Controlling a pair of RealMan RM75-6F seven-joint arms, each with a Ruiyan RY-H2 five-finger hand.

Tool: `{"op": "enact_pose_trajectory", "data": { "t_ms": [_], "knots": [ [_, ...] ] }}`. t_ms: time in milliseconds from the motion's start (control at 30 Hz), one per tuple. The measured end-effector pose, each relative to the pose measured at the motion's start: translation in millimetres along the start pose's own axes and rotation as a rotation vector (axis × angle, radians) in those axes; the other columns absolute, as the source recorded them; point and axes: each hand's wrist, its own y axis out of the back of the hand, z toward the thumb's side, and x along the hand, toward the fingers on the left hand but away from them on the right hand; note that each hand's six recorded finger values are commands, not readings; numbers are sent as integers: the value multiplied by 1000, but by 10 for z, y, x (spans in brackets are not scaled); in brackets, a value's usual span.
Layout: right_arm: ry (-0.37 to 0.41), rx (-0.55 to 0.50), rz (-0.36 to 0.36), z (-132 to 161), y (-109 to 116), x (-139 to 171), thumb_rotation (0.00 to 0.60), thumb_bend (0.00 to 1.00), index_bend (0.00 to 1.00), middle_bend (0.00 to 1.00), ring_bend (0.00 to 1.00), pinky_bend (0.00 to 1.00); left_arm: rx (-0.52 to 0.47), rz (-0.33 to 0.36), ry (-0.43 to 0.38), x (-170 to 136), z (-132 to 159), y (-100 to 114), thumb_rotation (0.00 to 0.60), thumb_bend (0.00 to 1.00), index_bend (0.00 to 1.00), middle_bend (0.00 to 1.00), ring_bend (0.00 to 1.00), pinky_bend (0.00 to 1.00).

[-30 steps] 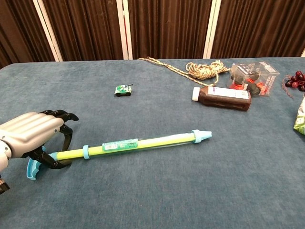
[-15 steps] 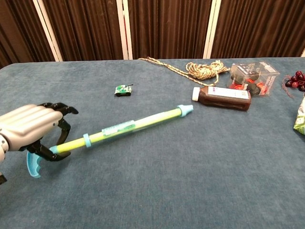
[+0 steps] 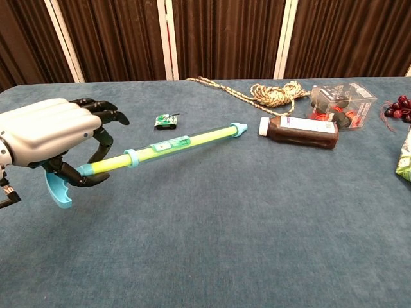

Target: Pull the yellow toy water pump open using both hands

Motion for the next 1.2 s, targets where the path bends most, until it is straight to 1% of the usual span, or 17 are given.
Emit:
{"op": "enact_pose_trajectory", "data": {
  "t_ms": [133, 233, 367, 467, 667, 867, 1033, 1200],
  "knots": [
    [-13, 5, 7, -7, -23, -11, 600, 153, 40, 0, 0, 0, 0, 16, -54, -2, 104, 66, 600, 387, 635, 103, 0, 85],
    [-19, 3, 5, -12, -21, -12, 600, 153, 39, 0, 0, 0, -4, 41, -108, -5, 206, 134, 600, 387, 635, 104, 0, 85],
    [-19, 3, 2, -15, -14, -15, 600, 152, 40, 0, 0, 0, -32, 78, -191, -22, 359, 229, 600, 387, 636, 106, 3, 85],
    [-22, 1, 4, -23, -17, -12, 600, 152, 40, 0, 0, 0, -30, 109, -250, -37, 459, 297, 600, 387, 638, 116, 15, 88],
    [-25, 0, 5, -34, -14, -10, 600, 153, 40, 0, 0, 0, -55, 168, -352, -68, 571, 405, 600, 387, 637, 113, 16, 97],
    [-25, 0, 9, -33, -21, -3, 600, 153, 58, 0, 0, 0, -54, 180, -363, -65, 531, 408, 600, 388, 637, 113, 16, 97],
    [-14, -2, 9, 6, -12, -7, 600, 153, 137, 0, 0, 0, -49, 167, -363, -40, 498, 369, 600, 387, 639, 113, 16, 97],
    [2, -14, 8, 104, -15, -66, 600, 163, 144, 0, 0, 0, -53, 172, -373, -25, 519, 386, 600, 387, 638, 113, 16, 97]
  ]
}}
